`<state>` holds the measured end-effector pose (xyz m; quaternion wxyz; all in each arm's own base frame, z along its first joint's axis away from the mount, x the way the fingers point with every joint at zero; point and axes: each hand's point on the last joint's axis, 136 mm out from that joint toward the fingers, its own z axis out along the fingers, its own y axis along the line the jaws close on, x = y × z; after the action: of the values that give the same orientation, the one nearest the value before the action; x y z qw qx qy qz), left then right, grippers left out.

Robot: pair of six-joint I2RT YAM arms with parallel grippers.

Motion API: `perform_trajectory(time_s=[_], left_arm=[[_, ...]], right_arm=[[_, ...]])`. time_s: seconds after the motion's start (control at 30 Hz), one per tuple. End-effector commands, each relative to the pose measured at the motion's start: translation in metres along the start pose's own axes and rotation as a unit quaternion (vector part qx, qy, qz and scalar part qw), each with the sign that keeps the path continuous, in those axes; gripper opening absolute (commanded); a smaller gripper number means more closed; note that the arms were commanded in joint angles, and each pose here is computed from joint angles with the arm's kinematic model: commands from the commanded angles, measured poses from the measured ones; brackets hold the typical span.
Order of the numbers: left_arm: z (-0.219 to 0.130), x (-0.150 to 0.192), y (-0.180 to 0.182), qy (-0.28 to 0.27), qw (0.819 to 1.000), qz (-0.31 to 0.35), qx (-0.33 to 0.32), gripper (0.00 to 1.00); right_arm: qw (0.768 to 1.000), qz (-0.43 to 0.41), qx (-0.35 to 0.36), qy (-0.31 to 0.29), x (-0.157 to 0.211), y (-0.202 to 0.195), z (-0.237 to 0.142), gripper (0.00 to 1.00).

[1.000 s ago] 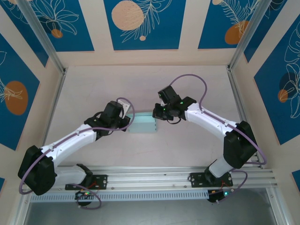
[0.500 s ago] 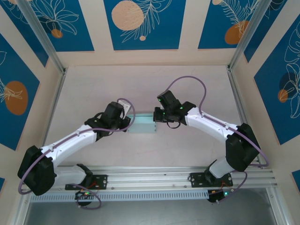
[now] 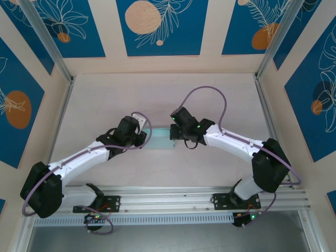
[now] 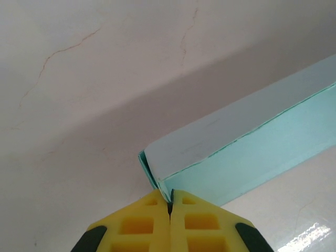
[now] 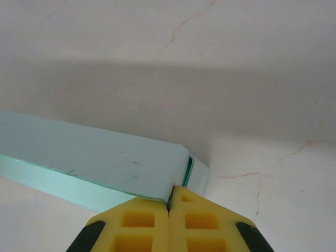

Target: Fold the paper box

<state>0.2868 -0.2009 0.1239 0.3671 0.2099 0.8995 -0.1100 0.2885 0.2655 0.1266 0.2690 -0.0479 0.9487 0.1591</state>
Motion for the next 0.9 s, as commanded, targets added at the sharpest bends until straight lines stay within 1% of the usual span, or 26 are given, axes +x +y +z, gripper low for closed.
perform_trajectory(time_s=[0.0,0.17,0.2,0.27,0.37,0.4,0.43,0.53,0.6,0.8,0.87], left_arm=[[0.008,0.05,-0.018,0.072,0.997,0.008,0.037,0.0],[0.006,0.051,-0.02,0.046,0.998,-0.01,0.047,0.01],[0.005,0.05,-0.021,0.036,0.998,-0.017,0.053,0.05],[0.001,0.047,-0.025,0.014,0.997,-0.028,0.068,0.08],[-0.008,0.041,-0.027,-0.011,0.996,-0.042,0.081,0.11],[-0.012,0.039,-0.028,-0.016,0.995,-0.042,0.084,0.14],[-0.014,0.038,-0.029,-0.016,0.995,-0.041,0.087,0.19],[-0.023,0.034,-0.034,-0.025,0.993,-0.044,0.105,0.41],[-0.03,0.03,-0.035,-0.03,0.992,-0.048,0.112,0.53],[-0.046,0.014,-0.033,-0.05,0.991,-0.063,0.107,0.87],[-0.051,0.007,-0.028,-0.061,0.991,-0.074,0.096,0.93]], right_arm=[[0.998,-0.042,-0.006,0.041,0.04,0.006,0.012,0.0],[0.997,-0.082,0.012,0.009,0.051,0.003,0.017,0.0],[0.996,-0.087,0.015,-0.001,0.05,0.003,0.017,0.0],[0.995,-0.094,0.021,-0.02,0.049,0.001,0.017,0.0],[0.993,-0.101,0.022,-0.049,0.044,0.002,0.015,0.0],[0.993,-0.102,0.022,-0.056,0.043,0.002,0.014,0.0],[0.993,-0.103,0.022,-0.06,0.042,0.002,0.014,0.0],[0.992,-0.105,0.023,-0.068,0.04,0.005,0.013,0.0],[0.992,-0.108,0.022,-0.068,0.039,0.008,0.013,0.0],[0.99,-0.122,0.043,-0.054,0.04,0.011,0.015,0.0],[0.99,-0.125,0.047,-0.053,0.04,0.011,0.015,0.0]])
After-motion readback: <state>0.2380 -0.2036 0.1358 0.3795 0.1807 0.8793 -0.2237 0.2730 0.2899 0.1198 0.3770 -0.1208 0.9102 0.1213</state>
